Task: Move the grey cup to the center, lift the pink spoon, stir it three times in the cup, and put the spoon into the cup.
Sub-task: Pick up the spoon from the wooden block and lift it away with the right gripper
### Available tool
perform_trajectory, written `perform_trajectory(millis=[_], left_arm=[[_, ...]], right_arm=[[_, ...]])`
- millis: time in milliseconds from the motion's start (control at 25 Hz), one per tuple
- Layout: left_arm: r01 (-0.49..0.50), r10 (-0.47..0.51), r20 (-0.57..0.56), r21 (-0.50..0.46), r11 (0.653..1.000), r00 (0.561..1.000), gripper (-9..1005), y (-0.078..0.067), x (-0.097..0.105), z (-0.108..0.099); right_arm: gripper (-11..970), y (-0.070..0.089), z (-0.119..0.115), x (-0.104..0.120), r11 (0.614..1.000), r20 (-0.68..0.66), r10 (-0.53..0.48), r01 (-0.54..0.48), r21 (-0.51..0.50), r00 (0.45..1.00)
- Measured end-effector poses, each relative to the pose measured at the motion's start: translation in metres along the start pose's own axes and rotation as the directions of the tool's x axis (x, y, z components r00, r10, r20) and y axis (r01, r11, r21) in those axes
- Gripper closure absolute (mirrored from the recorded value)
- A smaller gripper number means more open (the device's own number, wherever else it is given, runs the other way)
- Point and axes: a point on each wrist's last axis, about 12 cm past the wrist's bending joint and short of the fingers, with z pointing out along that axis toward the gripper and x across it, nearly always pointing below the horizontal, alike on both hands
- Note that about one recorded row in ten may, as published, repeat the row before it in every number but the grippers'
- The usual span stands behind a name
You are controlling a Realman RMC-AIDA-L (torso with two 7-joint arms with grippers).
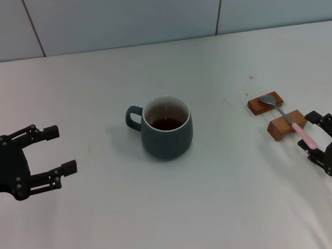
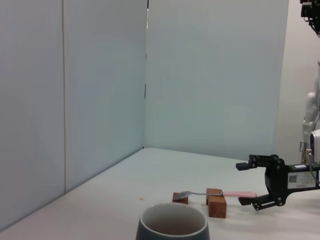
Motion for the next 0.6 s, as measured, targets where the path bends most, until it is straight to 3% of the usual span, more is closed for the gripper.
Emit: perform_trajectory(millis=[600], left_arm=[[-0.009,0.009,0.008,-0.010,1.000,1.000,158,0.0016,-0.0021,-0.0009]], right_arm=[[181,0.0008,0.0050,-0.0006,1.000,0.002,0.005,-0.005,0.004,1.000]])
